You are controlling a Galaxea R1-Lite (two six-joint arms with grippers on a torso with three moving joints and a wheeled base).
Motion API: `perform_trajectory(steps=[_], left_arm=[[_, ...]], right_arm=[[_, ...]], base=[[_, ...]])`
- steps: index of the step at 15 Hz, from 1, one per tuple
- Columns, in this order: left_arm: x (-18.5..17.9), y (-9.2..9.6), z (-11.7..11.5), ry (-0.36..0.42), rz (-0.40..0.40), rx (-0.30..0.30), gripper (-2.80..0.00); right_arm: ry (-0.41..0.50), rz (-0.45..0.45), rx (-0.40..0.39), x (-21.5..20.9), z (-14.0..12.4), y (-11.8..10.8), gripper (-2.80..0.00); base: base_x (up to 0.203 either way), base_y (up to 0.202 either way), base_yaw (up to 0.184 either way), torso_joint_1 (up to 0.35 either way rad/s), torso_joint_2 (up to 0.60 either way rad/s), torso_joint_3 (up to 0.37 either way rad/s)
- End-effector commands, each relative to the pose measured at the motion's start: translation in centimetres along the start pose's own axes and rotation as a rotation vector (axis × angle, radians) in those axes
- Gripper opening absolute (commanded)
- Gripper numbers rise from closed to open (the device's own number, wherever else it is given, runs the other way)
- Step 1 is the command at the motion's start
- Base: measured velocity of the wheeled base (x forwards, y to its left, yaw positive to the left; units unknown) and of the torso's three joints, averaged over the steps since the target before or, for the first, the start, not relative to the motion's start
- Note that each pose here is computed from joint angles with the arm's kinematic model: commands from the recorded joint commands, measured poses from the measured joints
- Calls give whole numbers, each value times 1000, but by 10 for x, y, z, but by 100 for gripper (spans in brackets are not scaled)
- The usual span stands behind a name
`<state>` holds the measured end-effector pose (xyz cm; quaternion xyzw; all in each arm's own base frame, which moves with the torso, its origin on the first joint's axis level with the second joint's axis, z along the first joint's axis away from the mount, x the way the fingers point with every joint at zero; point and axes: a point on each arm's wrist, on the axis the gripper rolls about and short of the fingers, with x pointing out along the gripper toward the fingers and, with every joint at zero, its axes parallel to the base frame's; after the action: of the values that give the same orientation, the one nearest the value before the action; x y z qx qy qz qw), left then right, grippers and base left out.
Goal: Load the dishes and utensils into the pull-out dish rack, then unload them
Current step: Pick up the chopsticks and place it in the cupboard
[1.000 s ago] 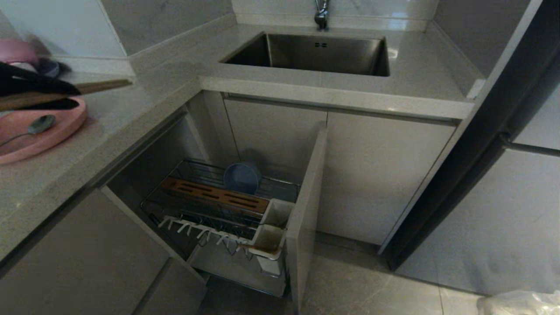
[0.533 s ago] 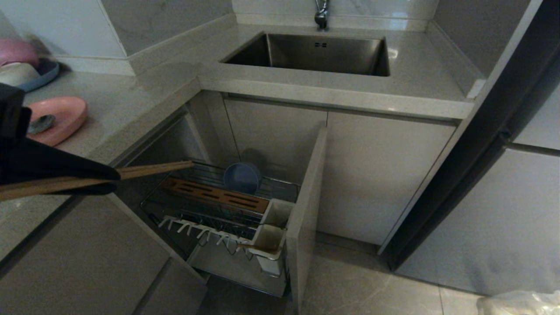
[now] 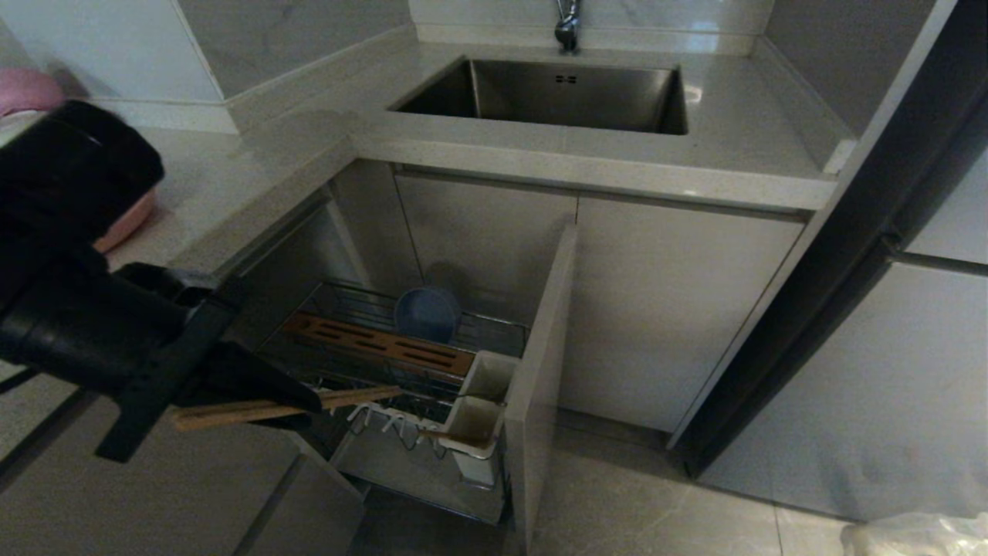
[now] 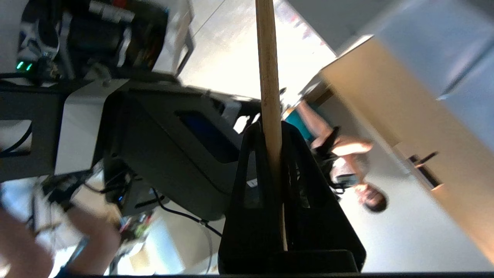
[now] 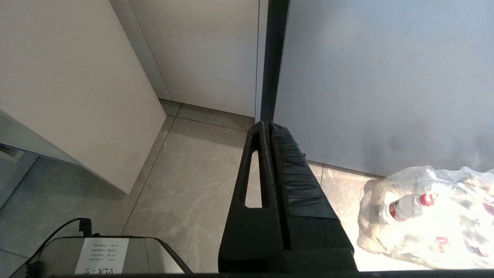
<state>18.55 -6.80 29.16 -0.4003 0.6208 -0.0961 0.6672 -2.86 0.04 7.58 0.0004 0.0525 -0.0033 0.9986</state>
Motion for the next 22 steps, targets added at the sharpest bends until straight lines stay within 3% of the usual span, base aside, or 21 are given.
perform_trajectory(steps=[1, 8, 22], left_arm=[[27, -7, 16, 70, 61, -25, -280], [73, -23, 40, 150, 137, -26, -280], [135, -38, 92, 124, 197, -35, -280]], right_arm=[[1, 0, 0, 0, 0, 0, -280], [1, 0, -2, 0, 0, 0, -280], [1, 0, 0, 0, 0, 0, -280]], base=[[0, 0, 0, 0, 0, 0], [0, 0, 0, 0, 0, 0], [0, 0, 0, 0, 0, 0]])
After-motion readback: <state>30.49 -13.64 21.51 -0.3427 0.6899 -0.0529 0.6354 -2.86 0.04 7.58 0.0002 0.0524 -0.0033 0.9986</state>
